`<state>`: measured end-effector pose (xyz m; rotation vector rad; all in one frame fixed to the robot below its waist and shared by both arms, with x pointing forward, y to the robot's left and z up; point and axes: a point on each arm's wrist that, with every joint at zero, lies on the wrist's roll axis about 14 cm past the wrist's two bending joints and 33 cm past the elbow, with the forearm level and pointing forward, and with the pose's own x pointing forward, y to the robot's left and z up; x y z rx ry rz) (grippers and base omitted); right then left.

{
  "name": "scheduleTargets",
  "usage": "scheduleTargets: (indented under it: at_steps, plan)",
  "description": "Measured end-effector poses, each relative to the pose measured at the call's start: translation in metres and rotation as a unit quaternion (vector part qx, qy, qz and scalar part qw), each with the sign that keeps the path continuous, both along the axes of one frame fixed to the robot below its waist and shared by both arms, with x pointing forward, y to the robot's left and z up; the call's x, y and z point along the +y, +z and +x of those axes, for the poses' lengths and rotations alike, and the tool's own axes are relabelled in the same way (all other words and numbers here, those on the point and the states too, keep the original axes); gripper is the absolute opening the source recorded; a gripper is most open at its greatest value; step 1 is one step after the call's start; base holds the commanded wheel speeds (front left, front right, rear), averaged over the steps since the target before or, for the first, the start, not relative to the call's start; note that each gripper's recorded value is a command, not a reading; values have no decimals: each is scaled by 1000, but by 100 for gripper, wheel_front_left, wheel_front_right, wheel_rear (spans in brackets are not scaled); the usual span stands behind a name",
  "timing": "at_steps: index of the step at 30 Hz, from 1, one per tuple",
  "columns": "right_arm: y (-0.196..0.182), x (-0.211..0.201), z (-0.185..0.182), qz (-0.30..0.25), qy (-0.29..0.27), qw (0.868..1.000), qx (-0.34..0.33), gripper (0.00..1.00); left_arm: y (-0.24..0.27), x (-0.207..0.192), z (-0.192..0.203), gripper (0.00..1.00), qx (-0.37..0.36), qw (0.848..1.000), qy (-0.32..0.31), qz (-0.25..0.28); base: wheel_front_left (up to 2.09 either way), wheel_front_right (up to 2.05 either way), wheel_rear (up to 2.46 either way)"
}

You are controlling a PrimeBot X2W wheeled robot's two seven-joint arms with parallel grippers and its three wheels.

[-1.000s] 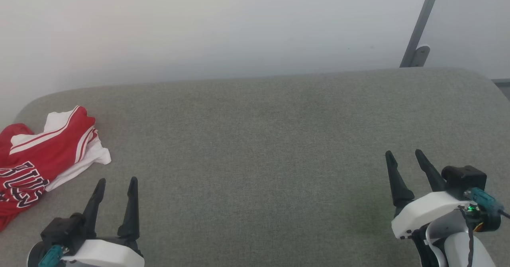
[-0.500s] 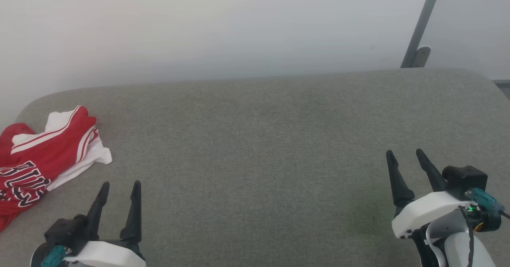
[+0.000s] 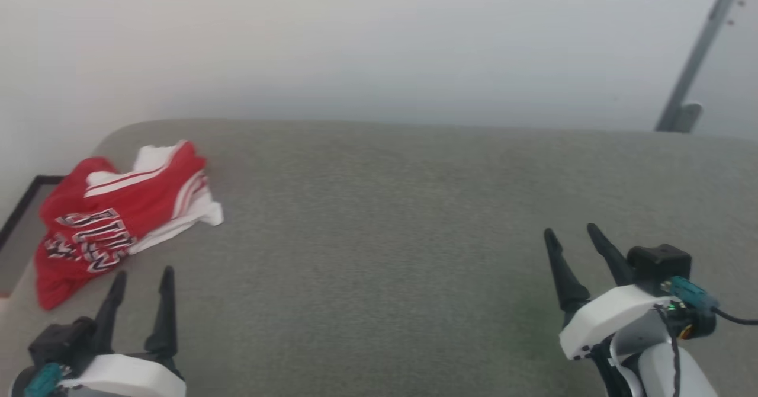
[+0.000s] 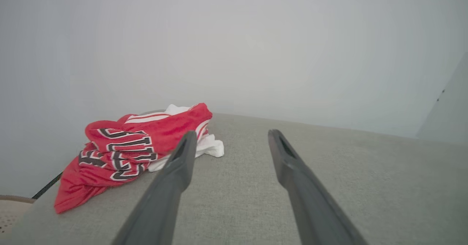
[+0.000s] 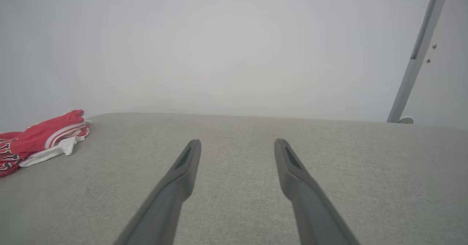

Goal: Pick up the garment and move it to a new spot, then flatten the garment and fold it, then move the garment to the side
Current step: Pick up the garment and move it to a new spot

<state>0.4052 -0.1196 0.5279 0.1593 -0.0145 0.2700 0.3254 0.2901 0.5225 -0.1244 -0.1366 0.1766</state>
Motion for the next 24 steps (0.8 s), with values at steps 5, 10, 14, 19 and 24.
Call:
scheduleTargets:
  at_steps: [5,10,14,19,24]
  plan:
    - [5,45,3,-2,63,998,-4,100,6,29,-26,100,-13,999,50,-13,0,0,0]
    - [5,79,2,-4,108,994,-1,100,8,46,-48,100,-16,996,83,-20,0,0,0]
    - [7,110,1,-2,148,989,-2,100,9,58,-69,100,-16,994,108,-23,0,0,0]
    - [2,136,-1,-3,181,983,5,100,7,68,-89,100,-13,990,134,-32,0,0,0]
    - [-4,144,4,-2,191,981,12,100,12,76,-84,100,-6,990,137,-31,0,0,0]
